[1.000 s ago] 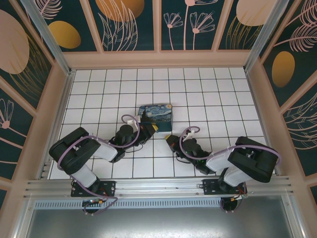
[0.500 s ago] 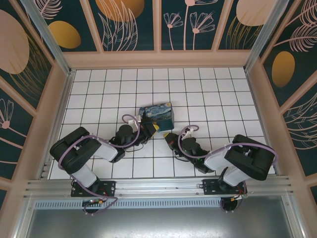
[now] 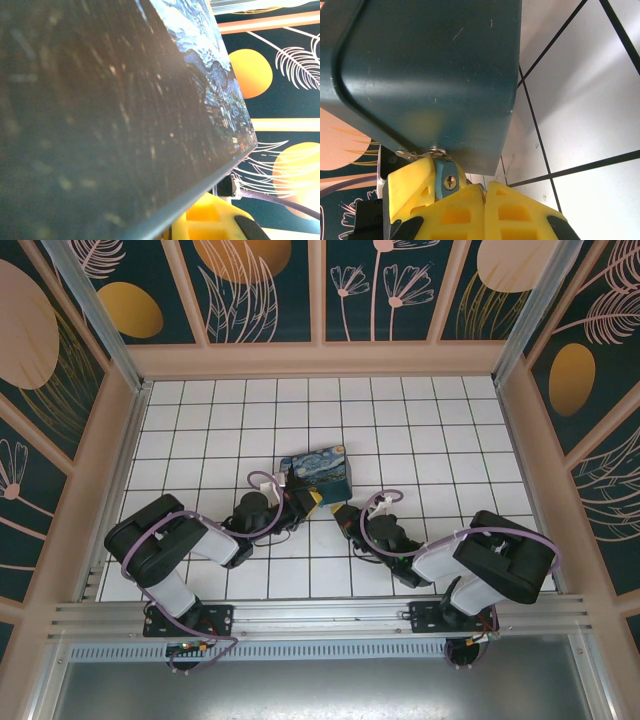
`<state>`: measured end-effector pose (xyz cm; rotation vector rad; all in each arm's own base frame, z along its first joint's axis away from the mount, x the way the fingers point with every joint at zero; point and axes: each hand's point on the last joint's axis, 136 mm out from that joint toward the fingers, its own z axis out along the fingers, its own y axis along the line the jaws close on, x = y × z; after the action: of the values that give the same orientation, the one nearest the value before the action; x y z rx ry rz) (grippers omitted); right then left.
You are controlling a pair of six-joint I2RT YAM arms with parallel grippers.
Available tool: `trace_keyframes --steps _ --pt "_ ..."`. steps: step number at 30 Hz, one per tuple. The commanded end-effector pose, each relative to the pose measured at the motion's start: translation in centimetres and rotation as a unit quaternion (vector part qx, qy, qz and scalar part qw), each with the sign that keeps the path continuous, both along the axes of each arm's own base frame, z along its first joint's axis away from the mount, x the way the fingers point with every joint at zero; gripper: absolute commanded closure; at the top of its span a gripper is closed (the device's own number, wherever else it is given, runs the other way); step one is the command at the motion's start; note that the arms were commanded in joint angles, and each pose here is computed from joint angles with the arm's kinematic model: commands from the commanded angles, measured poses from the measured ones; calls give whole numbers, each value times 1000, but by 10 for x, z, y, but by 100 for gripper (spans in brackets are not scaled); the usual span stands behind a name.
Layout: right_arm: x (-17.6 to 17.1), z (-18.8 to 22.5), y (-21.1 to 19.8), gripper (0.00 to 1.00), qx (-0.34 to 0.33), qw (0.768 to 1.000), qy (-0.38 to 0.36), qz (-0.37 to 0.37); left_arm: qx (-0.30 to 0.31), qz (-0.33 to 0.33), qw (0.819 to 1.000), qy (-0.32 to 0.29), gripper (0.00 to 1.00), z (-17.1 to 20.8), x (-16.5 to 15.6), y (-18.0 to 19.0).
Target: Unlock the padlock with the key
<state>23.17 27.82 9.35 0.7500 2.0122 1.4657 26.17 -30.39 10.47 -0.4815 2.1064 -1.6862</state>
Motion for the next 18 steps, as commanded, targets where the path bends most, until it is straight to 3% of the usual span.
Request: trace_keyframes --steps 1,18 --pt "6 17 5 100 12 1000 -24 2 -24 -9 999 -27 100 18 0 -5" --pt "9 25 13 100 16 999 -34 11 -17 -9 999 -29 100 15 0 -5"
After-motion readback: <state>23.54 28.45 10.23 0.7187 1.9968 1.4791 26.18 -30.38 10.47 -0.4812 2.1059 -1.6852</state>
